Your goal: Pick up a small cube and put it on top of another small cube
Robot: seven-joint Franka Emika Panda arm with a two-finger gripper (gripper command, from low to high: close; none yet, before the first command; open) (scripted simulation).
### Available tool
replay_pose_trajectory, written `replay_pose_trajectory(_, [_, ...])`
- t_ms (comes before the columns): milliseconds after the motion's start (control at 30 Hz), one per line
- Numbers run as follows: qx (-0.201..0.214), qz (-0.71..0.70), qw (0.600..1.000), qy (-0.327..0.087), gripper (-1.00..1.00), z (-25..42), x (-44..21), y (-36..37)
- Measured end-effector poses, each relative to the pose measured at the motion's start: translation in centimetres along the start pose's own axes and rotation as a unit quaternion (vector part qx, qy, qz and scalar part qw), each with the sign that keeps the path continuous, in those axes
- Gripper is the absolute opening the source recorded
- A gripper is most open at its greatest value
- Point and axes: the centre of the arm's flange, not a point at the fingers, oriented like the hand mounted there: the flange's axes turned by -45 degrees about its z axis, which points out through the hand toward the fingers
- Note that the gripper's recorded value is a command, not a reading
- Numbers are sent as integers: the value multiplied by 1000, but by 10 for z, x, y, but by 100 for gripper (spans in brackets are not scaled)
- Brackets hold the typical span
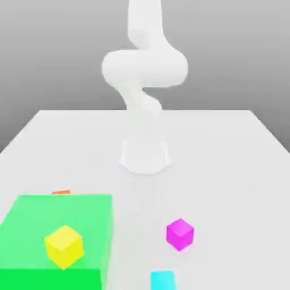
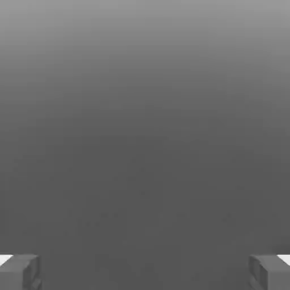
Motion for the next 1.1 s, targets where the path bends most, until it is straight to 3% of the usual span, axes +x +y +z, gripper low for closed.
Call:
replay_pose_trajectory(333, [56, -140, 973, -172, 0, 226, -113, -48])
replay_pose_trajectory(633, [105, -264, 907, -310, 0, 333, -286, -82])
replay_pose_trajectory(900, [114, -284, 892, -334, 0, 387, -358, -84])
replay_pose_trajectory(933, [114, -284, 892, -334, -100, 391, -363, -84])
replay_pose_trajectory(1100, [114, -284, 891, -335, -100, 391, -363, -84])
